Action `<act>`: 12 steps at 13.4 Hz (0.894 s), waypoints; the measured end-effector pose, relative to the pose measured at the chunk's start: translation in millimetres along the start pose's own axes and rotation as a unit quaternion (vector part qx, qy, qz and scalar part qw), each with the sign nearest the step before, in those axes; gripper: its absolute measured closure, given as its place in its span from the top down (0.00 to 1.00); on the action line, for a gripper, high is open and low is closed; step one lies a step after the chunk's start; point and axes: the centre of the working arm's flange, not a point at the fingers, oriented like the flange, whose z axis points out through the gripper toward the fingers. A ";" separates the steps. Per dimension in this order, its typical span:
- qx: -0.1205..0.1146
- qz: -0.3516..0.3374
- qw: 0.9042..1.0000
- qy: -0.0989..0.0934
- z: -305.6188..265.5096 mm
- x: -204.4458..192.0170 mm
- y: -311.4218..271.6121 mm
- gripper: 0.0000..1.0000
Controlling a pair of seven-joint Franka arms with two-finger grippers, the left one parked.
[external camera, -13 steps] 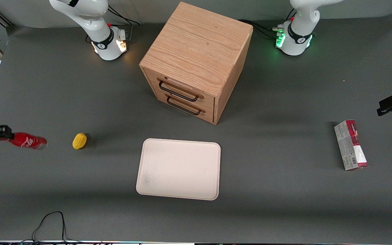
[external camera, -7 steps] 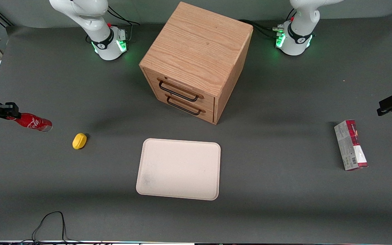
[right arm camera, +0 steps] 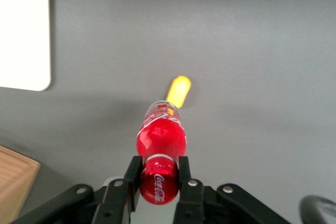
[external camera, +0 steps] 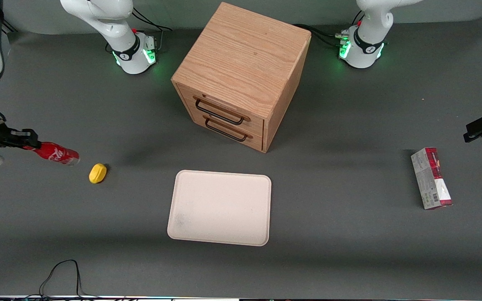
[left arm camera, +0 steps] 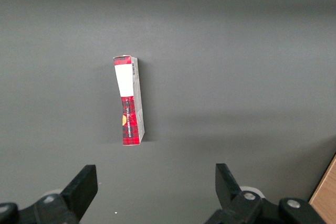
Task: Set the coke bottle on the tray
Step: 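Lift the bottle and carry it over the cream tray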
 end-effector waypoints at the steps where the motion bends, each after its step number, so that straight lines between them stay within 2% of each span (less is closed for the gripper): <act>1: 0.002 0.010 1.000 0.001 1.1 7.0 -23.7 0.31; 7: 0.011 0.074 0.997 -0.005 23.8 72.7 -153.9 0.31; 12: 0.013 0.084 0.996 -0.007 33.6 89.9 -203.3 0.31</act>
